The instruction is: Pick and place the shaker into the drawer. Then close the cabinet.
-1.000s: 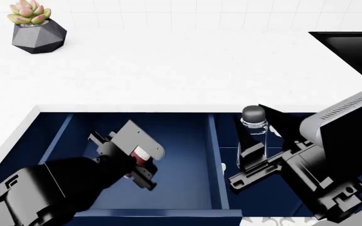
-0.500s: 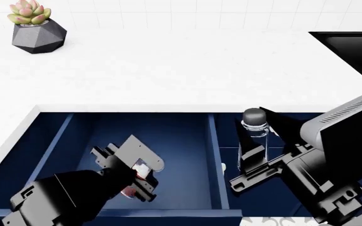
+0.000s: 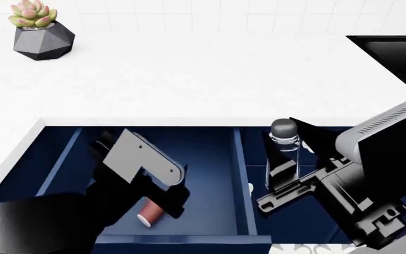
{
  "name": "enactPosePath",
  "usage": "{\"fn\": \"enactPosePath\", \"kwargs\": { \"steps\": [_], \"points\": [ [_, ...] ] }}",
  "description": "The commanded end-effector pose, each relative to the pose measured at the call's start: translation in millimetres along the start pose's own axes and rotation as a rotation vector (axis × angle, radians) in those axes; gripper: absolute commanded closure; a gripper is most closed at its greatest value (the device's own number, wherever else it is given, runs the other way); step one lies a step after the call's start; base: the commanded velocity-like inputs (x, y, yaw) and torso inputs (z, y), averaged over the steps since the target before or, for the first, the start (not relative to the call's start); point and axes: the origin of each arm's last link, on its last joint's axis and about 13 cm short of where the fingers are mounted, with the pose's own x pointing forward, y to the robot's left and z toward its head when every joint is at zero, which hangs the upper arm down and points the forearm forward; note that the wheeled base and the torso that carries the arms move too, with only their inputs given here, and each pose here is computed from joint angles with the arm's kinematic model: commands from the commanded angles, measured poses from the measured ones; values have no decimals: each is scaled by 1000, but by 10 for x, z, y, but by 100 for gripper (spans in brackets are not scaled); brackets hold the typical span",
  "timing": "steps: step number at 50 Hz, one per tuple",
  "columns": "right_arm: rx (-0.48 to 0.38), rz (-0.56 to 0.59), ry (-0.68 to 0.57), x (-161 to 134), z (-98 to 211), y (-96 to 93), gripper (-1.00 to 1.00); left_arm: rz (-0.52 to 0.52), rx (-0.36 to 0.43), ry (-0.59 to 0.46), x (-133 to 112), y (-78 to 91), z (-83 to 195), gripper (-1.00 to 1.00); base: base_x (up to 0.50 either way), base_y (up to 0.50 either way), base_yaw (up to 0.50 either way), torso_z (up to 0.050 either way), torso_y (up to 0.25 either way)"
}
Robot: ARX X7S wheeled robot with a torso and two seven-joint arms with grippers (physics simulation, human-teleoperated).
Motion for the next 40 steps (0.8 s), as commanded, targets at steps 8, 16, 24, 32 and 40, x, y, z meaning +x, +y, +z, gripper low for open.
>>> {"fn": "enactPosePath", "kwargs": {
  "steps": [8, 16, 24, 32, 40],
  "points": [
    [-25, 44, 49, 260, 147, -81, 100, 43, -44, -180, -425, -45, 284, -100, 0, 0, 0, 0, 0],
    [-41, 73, 68, 386, 233, -120, 100, 90, -70, -218, -473, 0, 350, -100, 0, 0, 0, 0, 0],
    [-36, 176, 118, 548, 249, -121, 100, 205, -119, -283, -474, 79, 466, -100, 0, 0, 0, 0, 0],
    [21, 299, 189, 794, 270, -207, 100, 255, -138, -312, -462, 131, 527, -100, 0, 0, 0, 0, 0],
    [64, 374, 282, 914, 145, -186, 100, 250, -141, -325, -463, 123, 549, -100, 0, 0, 0, 0, 0]
  ]
}}
